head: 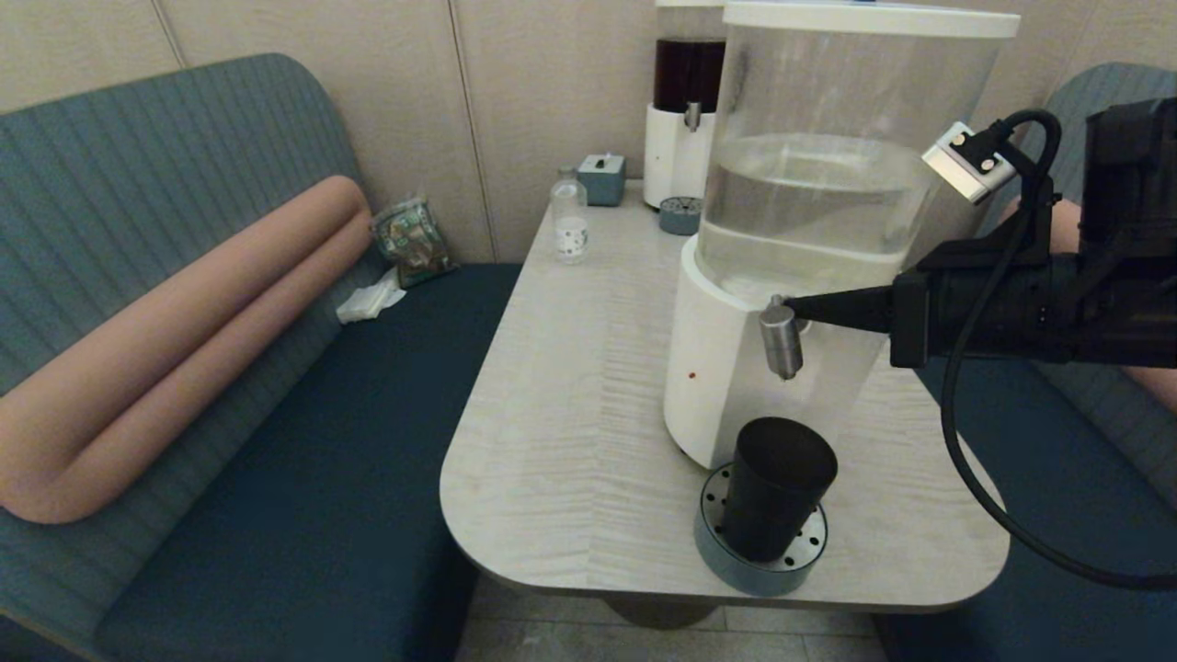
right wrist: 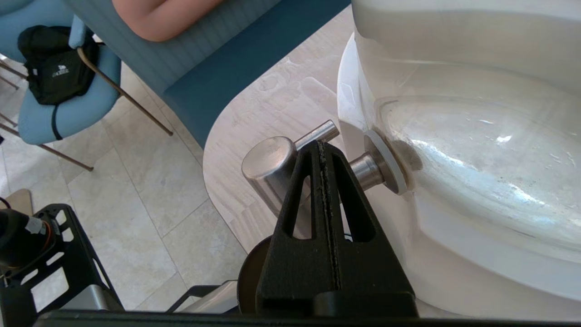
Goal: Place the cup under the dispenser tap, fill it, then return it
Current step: Turn on the faucet
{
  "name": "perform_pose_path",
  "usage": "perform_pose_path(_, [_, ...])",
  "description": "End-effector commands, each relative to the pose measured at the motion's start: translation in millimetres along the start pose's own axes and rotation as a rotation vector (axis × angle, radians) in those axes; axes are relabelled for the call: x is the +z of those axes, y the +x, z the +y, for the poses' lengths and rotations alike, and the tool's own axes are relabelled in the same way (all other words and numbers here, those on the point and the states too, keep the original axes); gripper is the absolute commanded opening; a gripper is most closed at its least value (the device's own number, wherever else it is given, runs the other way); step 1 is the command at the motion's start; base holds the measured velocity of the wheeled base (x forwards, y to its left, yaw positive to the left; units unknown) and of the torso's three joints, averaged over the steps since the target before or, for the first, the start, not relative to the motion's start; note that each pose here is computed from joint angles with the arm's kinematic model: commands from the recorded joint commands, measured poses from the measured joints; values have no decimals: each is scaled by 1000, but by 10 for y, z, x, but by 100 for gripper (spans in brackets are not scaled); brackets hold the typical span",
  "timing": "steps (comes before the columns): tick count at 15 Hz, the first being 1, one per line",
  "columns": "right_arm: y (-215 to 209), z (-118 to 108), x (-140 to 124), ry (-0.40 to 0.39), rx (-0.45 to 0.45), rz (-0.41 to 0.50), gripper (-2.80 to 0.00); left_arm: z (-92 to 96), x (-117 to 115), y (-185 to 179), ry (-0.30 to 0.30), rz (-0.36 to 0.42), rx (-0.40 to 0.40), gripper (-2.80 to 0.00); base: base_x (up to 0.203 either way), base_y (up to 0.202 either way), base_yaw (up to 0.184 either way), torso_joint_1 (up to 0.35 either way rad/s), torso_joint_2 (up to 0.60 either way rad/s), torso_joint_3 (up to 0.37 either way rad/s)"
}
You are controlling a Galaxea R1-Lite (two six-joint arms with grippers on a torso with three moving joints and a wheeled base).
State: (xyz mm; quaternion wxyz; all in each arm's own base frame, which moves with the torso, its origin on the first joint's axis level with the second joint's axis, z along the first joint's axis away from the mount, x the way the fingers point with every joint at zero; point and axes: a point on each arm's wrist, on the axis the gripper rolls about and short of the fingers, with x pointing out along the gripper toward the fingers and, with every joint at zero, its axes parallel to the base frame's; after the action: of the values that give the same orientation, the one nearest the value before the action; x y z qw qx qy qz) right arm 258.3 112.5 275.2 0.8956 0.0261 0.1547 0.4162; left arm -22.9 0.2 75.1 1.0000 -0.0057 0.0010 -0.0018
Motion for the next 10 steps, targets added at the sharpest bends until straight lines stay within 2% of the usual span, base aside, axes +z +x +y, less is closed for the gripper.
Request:
perform_pose_path(1, [-32,5,-9,3,-4,2,-280,0,0,1,-1,1,0,-280,0,0,0,0,0,0])
perform_pose_path(10, [-44,-9,-16,-3,-9,1,-280,0,0,1,-1,1,0,-280,0,0,0,0,0,0])
